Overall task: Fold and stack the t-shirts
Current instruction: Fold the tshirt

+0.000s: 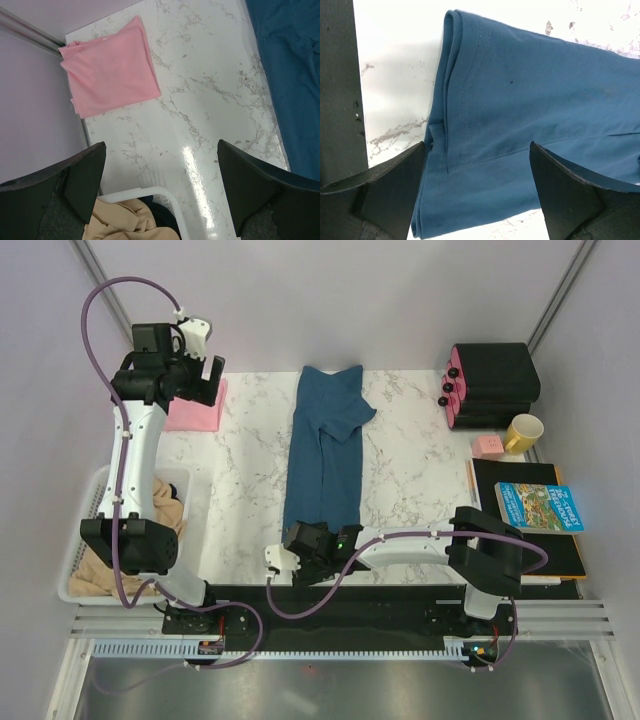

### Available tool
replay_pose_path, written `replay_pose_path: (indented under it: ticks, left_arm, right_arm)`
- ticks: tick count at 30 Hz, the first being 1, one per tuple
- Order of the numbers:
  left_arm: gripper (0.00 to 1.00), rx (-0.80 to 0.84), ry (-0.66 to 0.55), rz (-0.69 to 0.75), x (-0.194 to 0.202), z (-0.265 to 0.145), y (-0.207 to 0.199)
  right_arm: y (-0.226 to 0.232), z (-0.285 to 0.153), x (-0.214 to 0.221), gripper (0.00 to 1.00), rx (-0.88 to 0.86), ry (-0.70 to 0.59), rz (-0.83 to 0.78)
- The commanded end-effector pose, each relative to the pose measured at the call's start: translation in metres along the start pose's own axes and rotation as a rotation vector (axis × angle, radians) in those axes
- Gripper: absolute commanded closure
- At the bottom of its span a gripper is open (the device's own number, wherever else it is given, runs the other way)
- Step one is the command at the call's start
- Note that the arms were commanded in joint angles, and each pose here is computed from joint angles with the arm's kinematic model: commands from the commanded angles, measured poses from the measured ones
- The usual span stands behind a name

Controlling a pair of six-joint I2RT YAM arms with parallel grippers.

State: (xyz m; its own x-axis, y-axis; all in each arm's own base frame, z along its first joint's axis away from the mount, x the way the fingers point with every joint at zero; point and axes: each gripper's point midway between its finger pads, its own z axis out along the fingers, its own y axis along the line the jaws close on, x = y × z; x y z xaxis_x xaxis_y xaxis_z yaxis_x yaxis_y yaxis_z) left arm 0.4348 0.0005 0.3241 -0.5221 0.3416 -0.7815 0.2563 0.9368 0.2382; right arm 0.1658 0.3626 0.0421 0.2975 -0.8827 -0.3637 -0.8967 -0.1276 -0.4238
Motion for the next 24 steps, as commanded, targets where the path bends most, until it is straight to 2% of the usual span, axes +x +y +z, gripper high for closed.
replay_pose_path:
  ticks: [1,13,20,24]
  left_arm:
    - [0.00,-0.041,-0.040,0.049,-0.016,-0.008,0.012]
    - [0.00,-0.064,-0.058,0.074,-0.031,-0.008,0.021]
    - [0.00,-0.079,-0.064,0.088,-0.040,-0.007,0.026]
    - [0.00,-0.099,-0.064,0.115,-0.044,-0.007,0.032]
  right_arm:
    - [0.002,0.006,-0.006,0.09,0.014,-0.034,0.066]
    - [0.019,0.015,0.017,0.17,-0.014,-0.008,0.117]
    - [0.030,0.018,0.022,0.36,-0.053,-0.005,0.153]
    - [0.044,0.018,0.030,0.57,-0.103,0.009,0.154]
